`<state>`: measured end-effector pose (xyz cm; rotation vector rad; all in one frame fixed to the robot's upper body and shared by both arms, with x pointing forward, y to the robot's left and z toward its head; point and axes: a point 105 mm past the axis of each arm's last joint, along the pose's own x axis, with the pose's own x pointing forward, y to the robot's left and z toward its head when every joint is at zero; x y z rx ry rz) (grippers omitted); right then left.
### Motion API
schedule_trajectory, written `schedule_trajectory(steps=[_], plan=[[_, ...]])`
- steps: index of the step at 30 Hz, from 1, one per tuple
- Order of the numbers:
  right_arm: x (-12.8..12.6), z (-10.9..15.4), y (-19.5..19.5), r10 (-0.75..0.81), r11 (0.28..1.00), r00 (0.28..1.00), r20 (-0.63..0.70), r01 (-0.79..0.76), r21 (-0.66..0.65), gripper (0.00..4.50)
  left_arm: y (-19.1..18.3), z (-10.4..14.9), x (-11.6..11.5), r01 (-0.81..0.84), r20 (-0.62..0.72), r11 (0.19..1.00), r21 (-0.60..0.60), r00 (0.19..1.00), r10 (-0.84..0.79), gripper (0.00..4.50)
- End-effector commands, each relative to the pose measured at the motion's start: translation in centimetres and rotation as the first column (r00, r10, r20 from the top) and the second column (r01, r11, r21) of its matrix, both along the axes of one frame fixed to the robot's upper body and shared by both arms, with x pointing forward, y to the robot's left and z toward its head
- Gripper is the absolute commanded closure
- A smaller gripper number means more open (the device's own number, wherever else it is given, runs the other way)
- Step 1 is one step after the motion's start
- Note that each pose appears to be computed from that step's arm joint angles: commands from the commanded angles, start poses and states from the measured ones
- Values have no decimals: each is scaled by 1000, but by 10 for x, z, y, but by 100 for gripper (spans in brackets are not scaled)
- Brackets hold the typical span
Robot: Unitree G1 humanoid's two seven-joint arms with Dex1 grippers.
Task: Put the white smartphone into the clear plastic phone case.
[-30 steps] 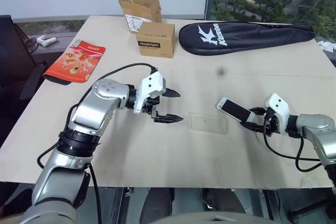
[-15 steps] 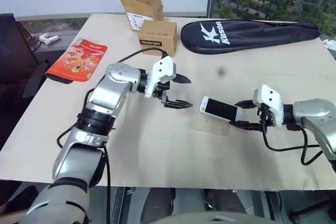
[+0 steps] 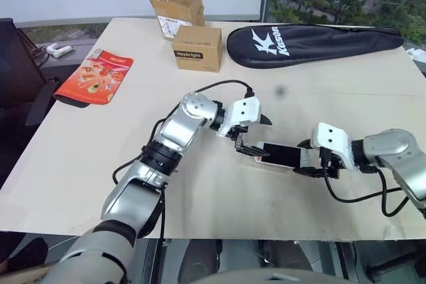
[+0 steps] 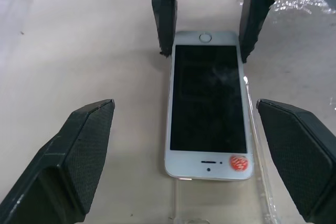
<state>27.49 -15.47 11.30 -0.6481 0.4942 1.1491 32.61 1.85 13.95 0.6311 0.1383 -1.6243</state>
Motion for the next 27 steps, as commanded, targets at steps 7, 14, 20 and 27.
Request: schedule_trajectory(steps=[7,14,20,27], plan=[[-2,9,4,18,1000,999,36,-18,-8,158,-3,-10,-4,38,11,996,79,999,-39,228],[-5,7,8,25,1000,999,26,-25,-1,158,2,-31,-4,52,-7,982,181,999,-51,441],[-5,7,11,28,1000,999,26,-28,1,158,4,-42,-5,65,-55,968,244,997,-54,441],[-8,1,9,-2,999,1000,-2,2,-36,158,5,-54,-9,100,-68,942,320,994,-82,441]])
